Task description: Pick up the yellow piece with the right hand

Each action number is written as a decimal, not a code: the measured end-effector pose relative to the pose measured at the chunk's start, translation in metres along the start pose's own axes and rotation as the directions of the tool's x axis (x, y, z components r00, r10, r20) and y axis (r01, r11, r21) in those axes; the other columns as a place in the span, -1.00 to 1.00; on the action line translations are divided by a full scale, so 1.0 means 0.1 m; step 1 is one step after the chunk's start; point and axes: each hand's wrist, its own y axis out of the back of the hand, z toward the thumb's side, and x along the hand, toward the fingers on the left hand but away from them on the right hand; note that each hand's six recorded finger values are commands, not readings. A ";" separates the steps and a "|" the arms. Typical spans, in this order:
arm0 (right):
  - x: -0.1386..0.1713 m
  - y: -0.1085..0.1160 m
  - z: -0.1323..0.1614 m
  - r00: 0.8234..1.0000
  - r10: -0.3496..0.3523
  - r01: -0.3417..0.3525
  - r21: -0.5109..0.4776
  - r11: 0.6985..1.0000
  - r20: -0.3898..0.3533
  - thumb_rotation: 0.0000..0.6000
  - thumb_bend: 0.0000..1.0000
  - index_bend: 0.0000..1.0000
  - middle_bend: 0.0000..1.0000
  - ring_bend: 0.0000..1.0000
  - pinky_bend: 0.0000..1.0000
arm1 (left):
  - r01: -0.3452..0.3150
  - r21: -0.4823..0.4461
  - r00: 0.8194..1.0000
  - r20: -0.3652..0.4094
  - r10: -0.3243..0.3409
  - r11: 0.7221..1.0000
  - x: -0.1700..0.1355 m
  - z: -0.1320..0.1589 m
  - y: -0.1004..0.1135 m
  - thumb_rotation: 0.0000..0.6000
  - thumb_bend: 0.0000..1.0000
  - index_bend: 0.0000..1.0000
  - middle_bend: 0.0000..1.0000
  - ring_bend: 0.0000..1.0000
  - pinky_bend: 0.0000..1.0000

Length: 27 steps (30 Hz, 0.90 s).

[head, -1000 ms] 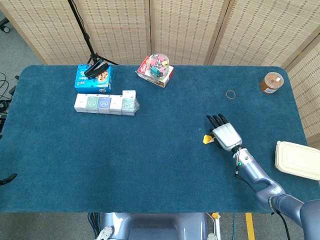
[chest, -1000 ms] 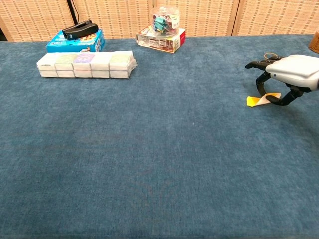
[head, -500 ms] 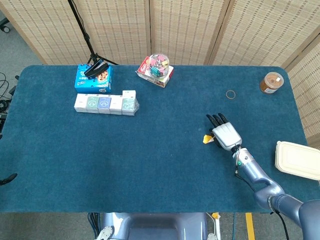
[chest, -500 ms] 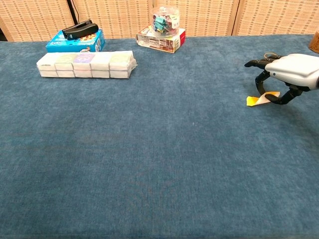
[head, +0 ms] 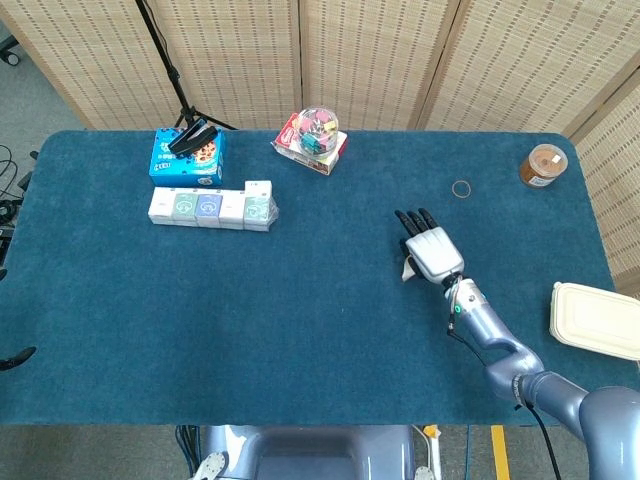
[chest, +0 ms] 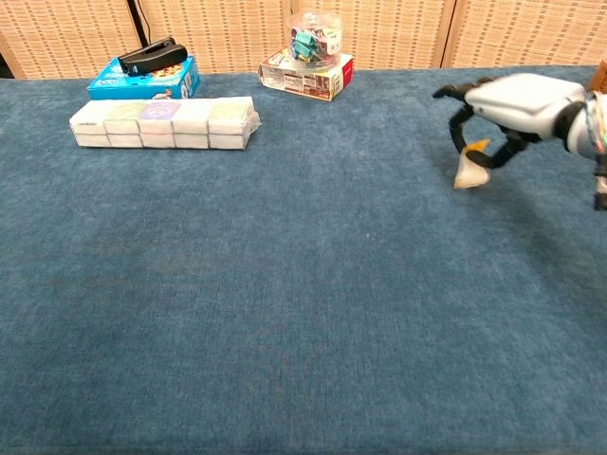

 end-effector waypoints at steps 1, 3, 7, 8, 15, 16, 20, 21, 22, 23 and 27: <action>-0.04 0.07 0.04 1.000 -0.018 0.018 -0.004 1.000 -0.005 1.00 0.12 0.23 -1.00 -1.00 -1.00 | 0.000 0.000 1.000 -0.002 0.000 1.000 0.00 0.00 0.00 1.00 -1.00 -1.00 -1.00 -1.00 -1.00; -0.12 0.23 0.11 0.997 -0.069 0.069 -0.013 0.998 -0.016 1.00 0.12 0.24 -1.00 -1.00 -1.00 | 0.001 0.000 1.000 -0.003 -0.001 1.000 0.01 0.00 0.00 1.00 -1.00 -1.00 -1.00 -1.00 -1.00; -0.16 0.57 0.18 0.982 -0.188 0.187 -0.028 0.982 -0.029 1.00 0.12 0.23 -1.00 -1.00 -1.00 | -0.001 -0.005 1.000 -0.003 0.001 1.000 0.00 -0.01 0.01 1.00 -1.00 -1.00 -1.00 -1.00 -1.00; -0.15 0.68 0.17 0.973 -0.229 0.228 -0.031 0.973 -0.030 1.00 0.11 0.21 -1.00 -1.00 -1.00 | -0.002 -0.007 1.000 -0.002 0.002 1.000 0.00 -0.01 0.01 1.00 -1.00 -1.00 -1.00 -1.00 -1.00; 0.18 0.98 -0.16 0.937 -0.349 0.349 -0.034 0.937 0.007 1.00 -0.50 -0.41 -1.00 -1.00 -1.00 | -0.004 -0.019 1.000 0.012 0.004 1.000 -0.03 -0.02 0.04 1.00 -1.00 -1.00 -1.00 -1.00 -1.00; 0.24 0.97 -0.21 0.937 -0.350 0.350 -0.033 0.936 0.018 1.00 -0.70 -0.51 -1.00 -1.00 -1.00 | -0.002 -0.019 1.000 0.014 0.003 1.000 -0.03 -0.02 0.04 1.00 -1.00 -1.00 -1.00 -1.00 -1.00; 0.49 0.90 -0.39 0.934 -0.350 0.354 -0.049 0.934 0.075 1.00 -1.00 -0.78 -1.00 -1.00 -1.00 | -0.001 -0.021 1.000 0.020 0.001 1.000 -0.05 -0.02 0.04 1.00 -1.00 -1.00 -1.00 -1.00 -1.00; 0.55 0.88 -0.43 0.933 -0.350 0.355 -0.050 0.934 0.087 1.00 -1.00 -0.80 -1.00 -1.00 -1.00 | -0.002 -0.022 1.000 0.021 0.002 1.000 -0.05 -0.02 0.05 1.00 -1.00 -1.00 -1.00 -1.00 -1.00; 0.61 0.86 -0.47 0.932 -0.350 0.356 -0.052 0.933 0.099 1.00 -1.00 -0.80 -1.00 -1.00 -1.00 | -0.001 -0.022 1.000 0.023 0.002 1.000 -0.06 -0.01 0.05 1.00 -1.00 -1.00 -1.00 -1.00 -1.00; 0.69 0.83 -0.52 0.930 -0.351 0.358 -0.054 0.932 0.113 1.00 -1.00 -0.80 -1.00 -1.00 -1.00 | 0.000 -0.022 1.000 0.025 0.001 1.000 -0.06 -0.01 0.05 1.00 -1.00 -1.00 -1.00 -1.00 -1.00; 0.98 0.76 -0.67 0.920 -0.358 0.373 -0.073 0.925 0.162 1.00 -1.00 -0.80 -1.00 -1.00 -1.00 | 0.001 -0.022 0.999 0.033 0.000 1.000 -0.08 -0.01 0.04 1.00 -1.00 -1.00 -1.00 -1.00 -1.00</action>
